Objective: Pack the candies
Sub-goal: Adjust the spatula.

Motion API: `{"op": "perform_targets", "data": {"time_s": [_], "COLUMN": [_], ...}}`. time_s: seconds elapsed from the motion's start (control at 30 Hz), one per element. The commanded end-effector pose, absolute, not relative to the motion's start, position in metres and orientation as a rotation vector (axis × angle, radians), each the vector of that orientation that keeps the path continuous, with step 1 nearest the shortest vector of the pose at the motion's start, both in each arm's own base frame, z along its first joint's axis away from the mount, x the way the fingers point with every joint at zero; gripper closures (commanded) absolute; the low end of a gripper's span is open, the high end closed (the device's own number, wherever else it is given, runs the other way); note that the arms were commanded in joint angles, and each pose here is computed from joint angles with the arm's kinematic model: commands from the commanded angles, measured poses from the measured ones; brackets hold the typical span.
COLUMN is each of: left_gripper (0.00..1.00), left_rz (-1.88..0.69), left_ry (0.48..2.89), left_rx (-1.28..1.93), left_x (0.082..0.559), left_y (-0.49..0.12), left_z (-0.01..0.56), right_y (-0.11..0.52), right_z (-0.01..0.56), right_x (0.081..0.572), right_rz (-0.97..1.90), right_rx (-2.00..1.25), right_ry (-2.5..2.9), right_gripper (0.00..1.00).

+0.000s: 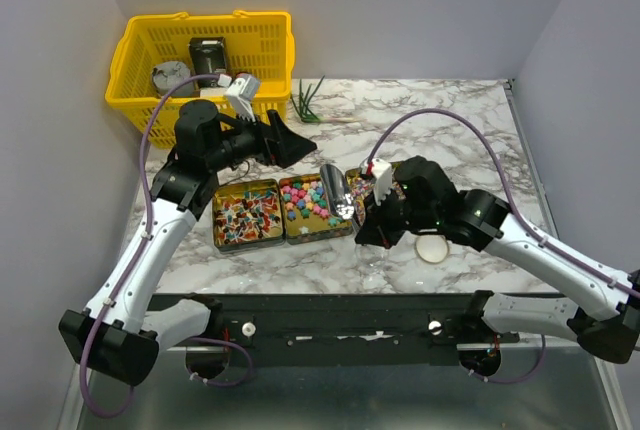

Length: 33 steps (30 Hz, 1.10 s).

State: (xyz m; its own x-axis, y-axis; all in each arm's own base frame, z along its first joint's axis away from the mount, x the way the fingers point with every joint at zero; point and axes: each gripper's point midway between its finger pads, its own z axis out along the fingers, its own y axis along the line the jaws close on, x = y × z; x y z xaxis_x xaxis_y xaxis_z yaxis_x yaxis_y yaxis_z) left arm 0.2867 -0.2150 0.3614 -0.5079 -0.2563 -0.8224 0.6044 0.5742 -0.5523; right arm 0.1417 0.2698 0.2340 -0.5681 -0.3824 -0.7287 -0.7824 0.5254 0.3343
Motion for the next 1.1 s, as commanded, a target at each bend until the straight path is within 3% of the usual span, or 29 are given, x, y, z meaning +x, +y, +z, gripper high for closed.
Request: {"op": "perform_targets", "data": {"time_s": [0.0,0.2,0.4,0.5,0.63,0.8,0.87,1.0,1.07], "left_gripper": [0.01,0.02,0.13,0.26,0.58,0.82,0.99,1.00,1.00], "left_rz": [-1.301,-1.419,-1.461,-1.483,-1.524,-1.561,-1.567,-1.538,-1.526], "left_ry": [1.722,1.805,1.921,1.944,1.983,2.065,2.105,2.196,2.226], "left_rx": [0.462,0.563,0.642,0.657,0.692,0.772,0.796,0.735,0.668], "left_x": [0.246,0.223,0.208,0.206,0.204,0.193,0.189,0.192,0.200], "left_y": [-0.236,-0.246,-0.252,-0.255,-0.261,-0.268,-0.274,-0.279,-0.281], "left_z": [0.373,0.341,0.307,0.302,0.294,0.279,0.270,0.262,0.262], "right_y": [0.273,0.280,0.278,0.273,0.261,0.242,0.237,0.231,0.229], "right_z": [0.231,0.234,0.241,0.243,0.243,0.244,0.246,0.251,0.257], "right_x": [0.145,0.142,0.134,0.126,0.120,0.122,0.123,0.133,0.135], "right_rz": [0.775,0.749,0.759,0.763,0.723,0.619,0.604,0.561,0.569], "right_rx": [-0.961,-1.014,-1.110,-1.177,-1.239,-1.248,-1.237,-1.135,-1.060], "right_ry": [2.194,2.180,2.158,2.148,2.144,2.143,2.130,2.120,2.110], "right_gripper": [0.99,0.99,0.99,0.99,0.99,0.99,0.99,0.99,0.91]}}
